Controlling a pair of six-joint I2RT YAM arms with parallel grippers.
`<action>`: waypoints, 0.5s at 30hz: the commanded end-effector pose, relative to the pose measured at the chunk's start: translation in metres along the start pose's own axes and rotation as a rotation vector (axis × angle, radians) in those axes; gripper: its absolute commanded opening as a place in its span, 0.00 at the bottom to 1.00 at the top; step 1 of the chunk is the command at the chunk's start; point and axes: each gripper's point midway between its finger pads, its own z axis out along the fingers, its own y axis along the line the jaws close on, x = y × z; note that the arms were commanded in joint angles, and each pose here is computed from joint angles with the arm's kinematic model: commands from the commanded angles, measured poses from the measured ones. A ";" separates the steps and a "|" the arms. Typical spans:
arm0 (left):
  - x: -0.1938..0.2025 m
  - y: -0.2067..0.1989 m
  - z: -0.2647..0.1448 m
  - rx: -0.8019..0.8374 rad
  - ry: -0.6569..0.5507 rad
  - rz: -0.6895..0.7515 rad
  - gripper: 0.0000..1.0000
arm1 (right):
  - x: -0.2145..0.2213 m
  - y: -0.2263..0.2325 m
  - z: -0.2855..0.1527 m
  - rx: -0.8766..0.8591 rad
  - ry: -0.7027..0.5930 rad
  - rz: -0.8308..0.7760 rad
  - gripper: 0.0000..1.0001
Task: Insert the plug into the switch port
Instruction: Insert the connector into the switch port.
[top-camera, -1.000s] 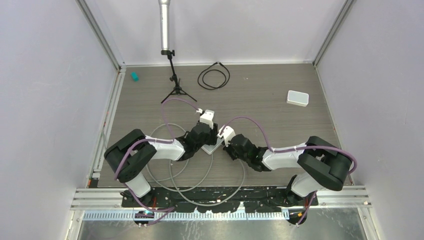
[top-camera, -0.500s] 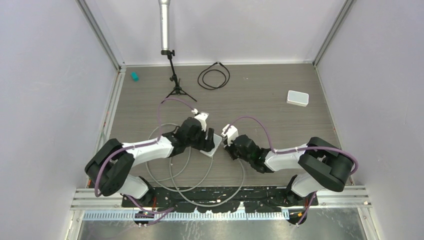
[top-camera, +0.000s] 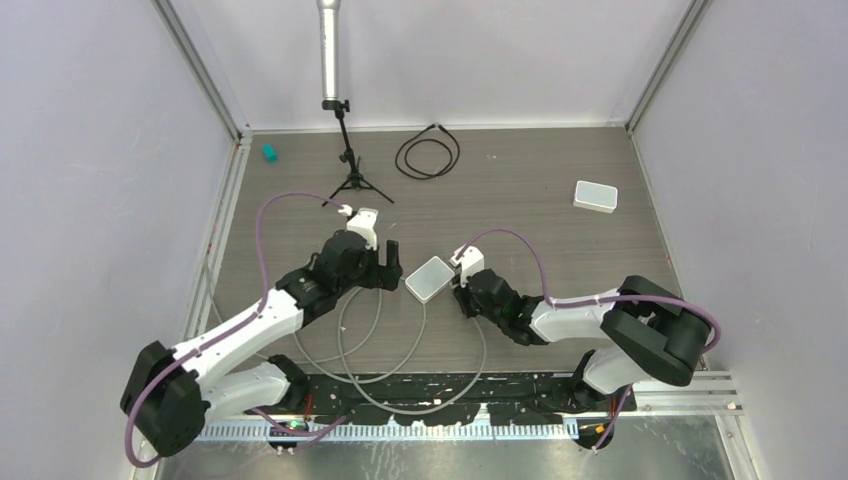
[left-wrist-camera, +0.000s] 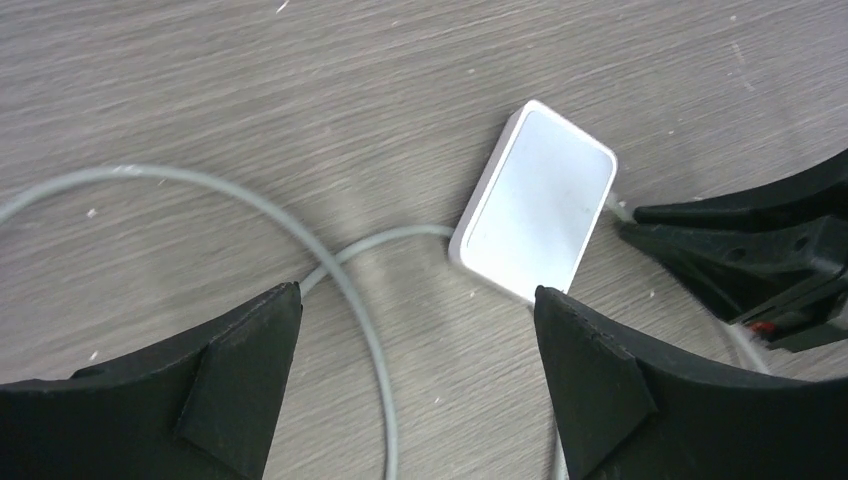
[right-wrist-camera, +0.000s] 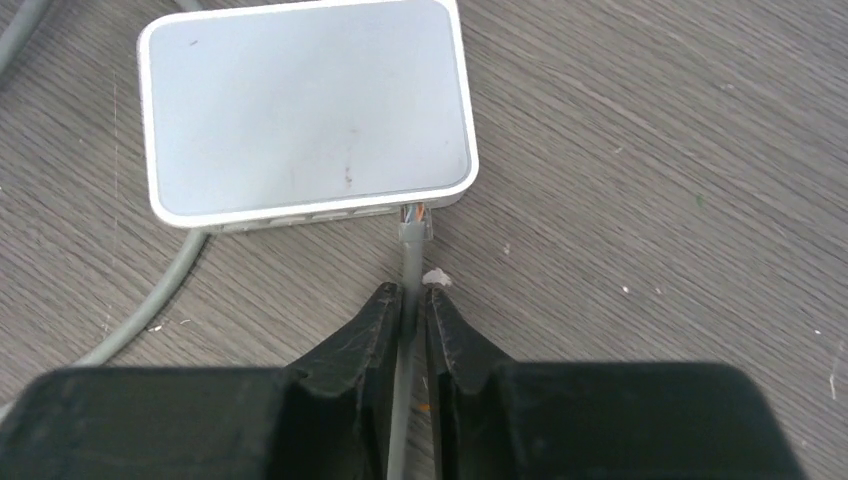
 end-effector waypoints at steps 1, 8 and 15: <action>0.014 0.027 -0.018 -0.109 -0.007 -0.002 0.88 | -0.039 -0.006 -0.005 0.057 -0.088 0.097 0.23; 0.024 0.039 -0.035 -0.133 -0.040 -0.029 0.88 | -0.050 -0.008 -0.004 0.061 -0.058 0.081 0.10; 0.036 0.051 -0.046 -0.166 -0.049 -0.034 0.88 | -0.066 -0.033 -0.005 0.116 -0.038 0.119 0.22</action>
